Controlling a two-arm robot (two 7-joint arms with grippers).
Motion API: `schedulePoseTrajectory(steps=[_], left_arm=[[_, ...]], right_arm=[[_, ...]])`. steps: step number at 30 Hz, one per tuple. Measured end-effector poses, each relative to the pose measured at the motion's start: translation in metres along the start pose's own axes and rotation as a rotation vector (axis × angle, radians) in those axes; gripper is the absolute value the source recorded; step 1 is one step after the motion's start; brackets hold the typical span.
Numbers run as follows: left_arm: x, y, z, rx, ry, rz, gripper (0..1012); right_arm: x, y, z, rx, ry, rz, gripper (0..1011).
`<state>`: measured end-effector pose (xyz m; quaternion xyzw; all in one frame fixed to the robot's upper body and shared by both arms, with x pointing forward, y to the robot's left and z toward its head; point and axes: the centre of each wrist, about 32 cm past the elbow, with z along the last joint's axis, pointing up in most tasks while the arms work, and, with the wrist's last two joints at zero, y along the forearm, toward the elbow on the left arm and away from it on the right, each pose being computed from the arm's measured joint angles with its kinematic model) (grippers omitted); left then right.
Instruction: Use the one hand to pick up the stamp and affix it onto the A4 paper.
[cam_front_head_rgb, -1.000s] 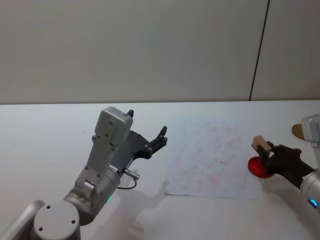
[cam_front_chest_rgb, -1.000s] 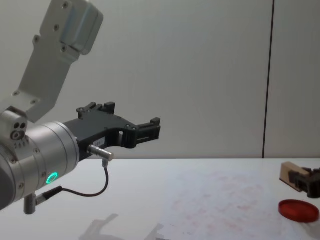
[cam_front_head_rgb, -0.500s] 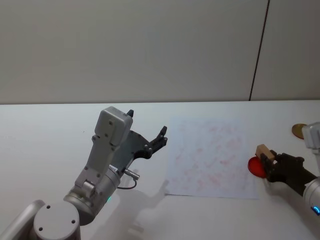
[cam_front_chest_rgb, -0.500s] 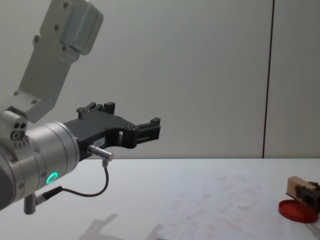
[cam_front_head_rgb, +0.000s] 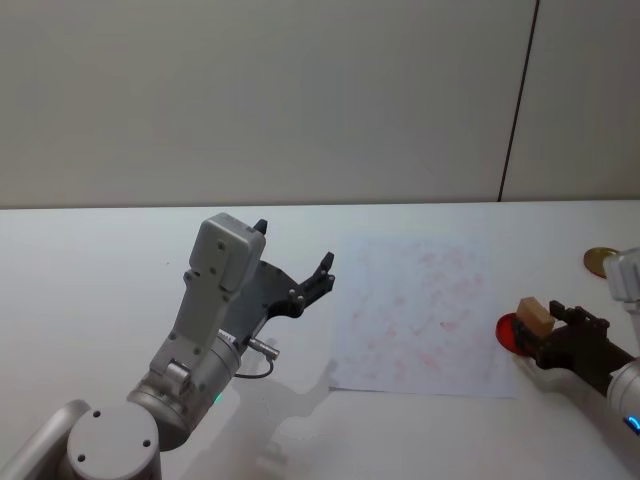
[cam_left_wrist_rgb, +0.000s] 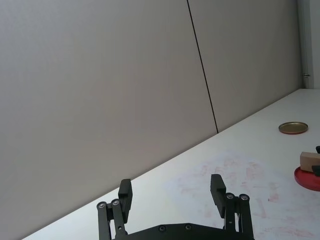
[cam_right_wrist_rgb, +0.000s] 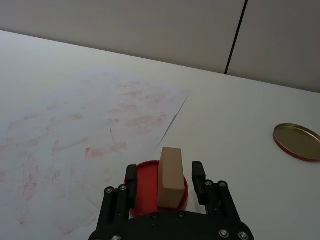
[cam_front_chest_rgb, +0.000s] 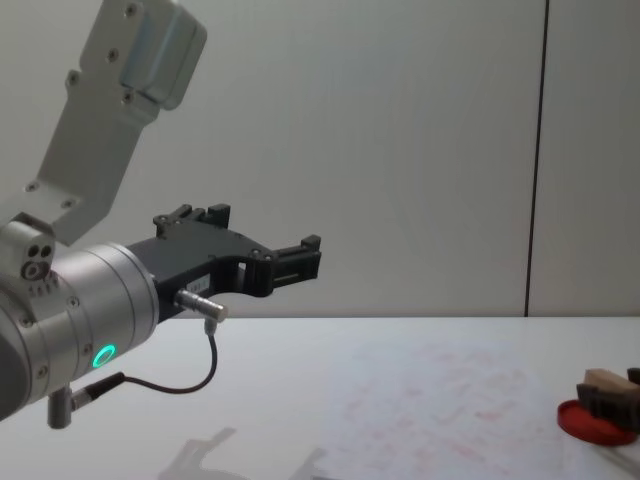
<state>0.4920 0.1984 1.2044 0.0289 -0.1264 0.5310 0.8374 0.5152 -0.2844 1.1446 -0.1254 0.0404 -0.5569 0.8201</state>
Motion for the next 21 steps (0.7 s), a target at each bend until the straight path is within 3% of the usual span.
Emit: schedulePoseTrajectory(steps=[6, 13, 21], left_arm=[[0.0000, 0.0000, 0.0000, 0.000, 0.000, 0.000, 993], [0.0000, 0.0000, 0.0000, 0.000, 0.000, 0.000, 993], [0.0000, 0.0000, 0.0000, 0.000, 0.000, 0.000, 993]], right_arm=[[0.000, 0.000, 0.001, 0.010, 0.001, -0.002, 780], [-0.001, -0.004, 0.007, 0.072, -0.009, -0.009, 998], [-0.006, -0.012, 0.019, 0.161, -0.033, -0.029, 1001]])
